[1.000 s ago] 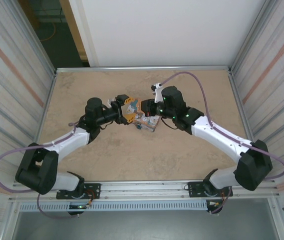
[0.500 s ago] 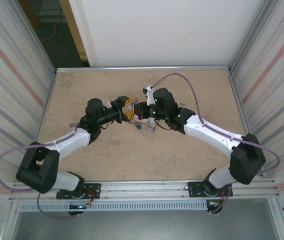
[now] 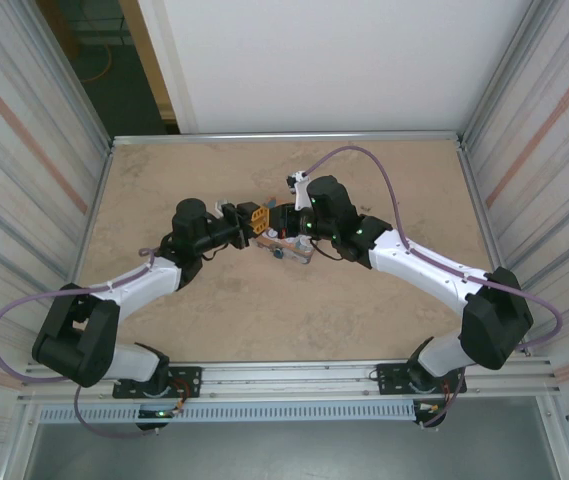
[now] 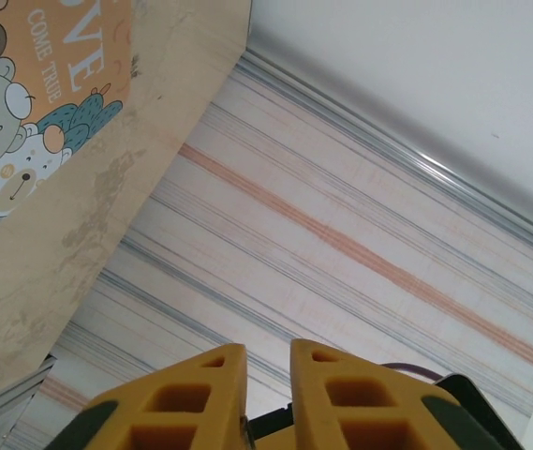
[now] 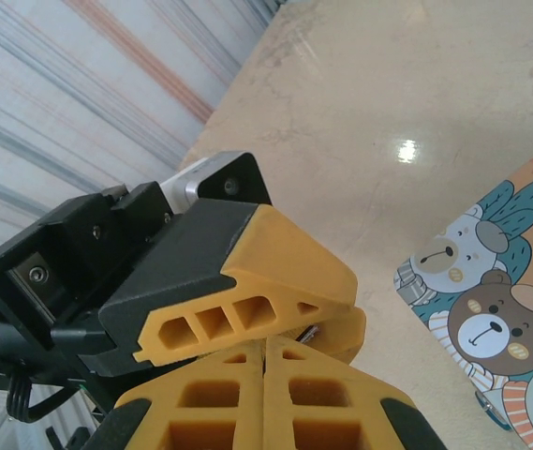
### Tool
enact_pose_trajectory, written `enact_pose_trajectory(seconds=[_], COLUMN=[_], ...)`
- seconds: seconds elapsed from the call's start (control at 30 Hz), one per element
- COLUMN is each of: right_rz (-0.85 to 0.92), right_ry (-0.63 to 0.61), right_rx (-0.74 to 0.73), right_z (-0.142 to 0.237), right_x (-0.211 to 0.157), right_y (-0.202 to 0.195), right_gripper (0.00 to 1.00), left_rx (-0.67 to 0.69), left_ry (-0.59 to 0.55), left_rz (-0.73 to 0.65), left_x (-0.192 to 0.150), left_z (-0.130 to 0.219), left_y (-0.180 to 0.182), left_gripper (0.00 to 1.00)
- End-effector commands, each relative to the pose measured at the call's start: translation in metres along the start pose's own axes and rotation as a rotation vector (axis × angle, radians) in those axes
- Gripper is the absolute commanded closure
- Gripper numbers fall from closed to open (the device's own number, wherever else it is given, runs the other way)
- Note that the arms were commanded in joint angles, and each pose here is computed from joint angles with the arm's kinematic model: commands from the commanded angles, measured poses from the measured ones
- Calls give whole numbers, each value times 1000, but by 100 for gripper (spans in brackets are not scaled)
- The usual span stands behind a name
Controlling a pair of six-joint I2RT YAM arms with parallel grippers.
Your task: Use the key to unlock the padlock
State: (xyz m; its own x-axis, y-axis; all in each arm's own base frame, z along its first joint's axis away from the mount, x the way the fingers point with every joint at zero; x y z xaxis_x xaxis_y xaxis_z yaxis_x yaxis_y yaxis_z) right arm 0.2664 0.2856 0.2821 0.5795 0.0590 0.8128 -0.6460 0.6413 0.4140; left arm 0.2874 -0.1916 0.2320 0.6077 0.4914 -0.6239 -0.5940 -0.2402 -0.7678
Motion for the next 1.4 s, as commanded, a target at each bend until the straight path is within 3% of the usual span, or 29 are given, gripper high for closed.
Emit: enact_pose_trajectory(seconds=[0.0,0.3,0.57,0.8,1.0,1.13,1.37], right_rz=[41,46,149,519,905,1149,1292], right_ry=[-61,-79,-88,-105,-130,-123,-135], right_rx=[3,-16,-126,-160,-163,-226,-287], right_z=[10,18,53,80,78,64,35], right_x=[13,14,10,-6,-30,-39,-36], right_y=[7,4,-11,3,32,50,68], right_gripper=[100,100,70,52,49,40,44], left_rx=[7,22,132,291,374,415,434], left_ry=[-7,-22,-117,-197,-249,-248,-244], left_rz=[-19,-30,-252,-479,-604,-647,-648], left_x=[-1,0,-14,-35,-48,-55,-56], left_z=[2,3,25,50,64,66,67], left_y=[3,6,-12,-29,-39,-41,-39], left_gripper=[85,98,100,100,100,100,100])
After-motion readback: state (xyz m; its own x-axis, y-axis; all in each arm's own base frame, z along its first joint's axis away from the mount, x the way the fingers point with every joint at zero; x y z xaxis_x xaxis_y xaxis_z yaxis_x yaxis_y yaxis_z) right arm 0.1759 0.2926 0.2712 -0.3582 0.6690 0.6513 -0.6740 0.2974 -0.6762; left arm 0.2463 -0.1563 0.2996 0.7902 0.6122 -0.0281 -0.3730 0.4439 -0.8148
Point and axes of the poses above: each hand's point on the last joint's axis, 136 mm out from that joint toward the fingers, its own z axis back along the fingers, its own y axis along the line the jaws close on, x = y × z, the point moved 8 cm from there along z, back along the fingers, and after that the axes turned 12 degrees about z, right-handed, at the moved point
